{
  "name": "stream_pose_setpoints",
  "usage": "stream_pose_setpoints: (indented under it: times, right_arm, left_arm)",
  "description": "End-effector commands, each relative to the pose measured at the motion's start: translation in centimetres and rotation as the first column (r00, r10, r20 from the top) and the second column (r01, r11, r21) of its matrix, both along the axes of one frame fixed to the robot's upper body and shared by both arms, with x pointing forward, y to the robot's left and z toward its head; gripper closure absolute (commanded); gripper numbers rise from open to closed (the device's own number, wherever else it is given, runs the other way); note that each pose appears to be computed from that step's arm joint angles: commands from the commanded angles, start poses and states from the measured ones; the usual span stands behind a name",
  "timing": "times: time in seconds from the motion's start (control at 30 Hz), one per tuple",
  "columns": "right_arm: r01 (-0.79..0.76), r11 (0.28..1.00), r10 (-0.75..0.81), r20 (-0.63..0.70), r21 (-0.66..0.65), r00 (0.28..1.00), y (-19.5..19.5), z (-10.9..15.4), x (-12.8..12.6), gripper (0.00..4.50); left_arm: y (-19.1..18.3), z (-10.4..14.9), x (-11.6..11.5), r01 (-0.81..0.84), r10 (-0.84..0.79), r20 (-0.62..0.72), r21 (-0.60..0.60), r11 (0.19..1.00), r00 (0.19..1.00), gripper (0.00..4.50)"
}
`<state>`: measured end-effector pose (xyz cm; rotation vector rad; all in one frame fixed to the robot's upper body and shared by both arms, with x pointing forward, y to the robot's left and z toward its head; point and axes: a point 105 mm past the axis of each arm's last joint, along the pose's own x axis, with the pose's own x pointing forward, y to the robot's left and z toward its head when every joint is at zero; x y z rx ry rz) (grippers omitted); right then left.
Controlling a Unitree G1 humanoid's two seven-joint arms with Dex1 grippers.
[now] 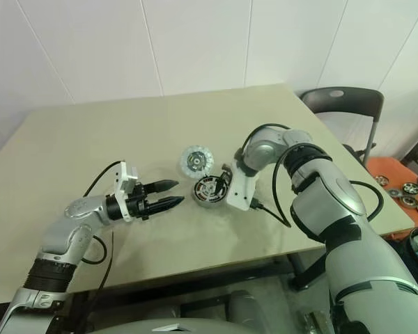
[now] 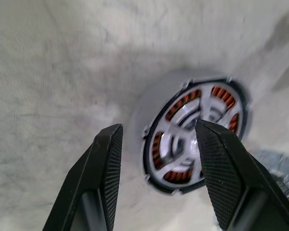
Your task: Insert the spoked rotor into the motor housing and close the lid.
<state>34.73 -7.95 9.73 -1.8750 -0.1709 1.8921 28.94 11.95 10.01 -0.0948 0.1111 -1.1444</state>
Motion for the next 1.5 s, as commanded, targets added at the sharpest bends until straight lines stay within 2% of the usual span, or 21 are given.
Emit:
stream_pose_setpoints:
  times: [0.03,0.63,1.13,1.23,1.3,1.37,1.5]
  right_arm:
    - [0.046,0.999,-0.046,0.028,0.005,0.999,-0.4,0.5,0.8,2.01]
    - [0.126,0.992,-0.127,0.032,0.026,0.991,-0.7,-1.3,1.3,2.01]
    - [0.123,0.99,-0.128,0.082,0.062,0.988,0.3,-0.9,2.0,2.01]
    - [0.114,0.991,-0.119,0.078,0.069,0.99,0.3,-1.0,1.8,2.55]
    - [0.116,0.991,-0.122,0.076,0.068,0.99,0.3,-1.1,1.8,3.27]
    - [0.119,0.99,-0.124,0.082,0.07,0.989,0.3,-1.1,1.9,3.8]
    - [0.102,0.99,-0.111,0.098,0.095,0.989,0.9,-0.7,2.0,3.8]
  left_arm:
    - [-0.2,1.3,-0.1,0.005,-0.004,0.052,-0.018,1.0,0.999,1.48]
    - [-0.1,1.3,0.1,-0.009,0.01,0.048,-0.019,1.0,0.999,1.48]
    - [-0.4,1.4,0.1,-0.014,0.015,0.05,-0.031,0.999,0.999,1.48]
    - [-0.4,1.4,0.0,-0.013,0.014,0.049,-0.032,0.999,0.999,1.48]
    - [-0.4,1.4,0.0,-0.014,0.015,0.049,-0.032,0.999,0.999,1.48]
    - [-0.3,1.4,0.0,-0.014,0.016,0.048,-0.031,0.999,0.999,1.48]
    - [-0.4,1.4,0.1,-0.015,0.016,0.048,-0.032,0.999,0.999,1.48]
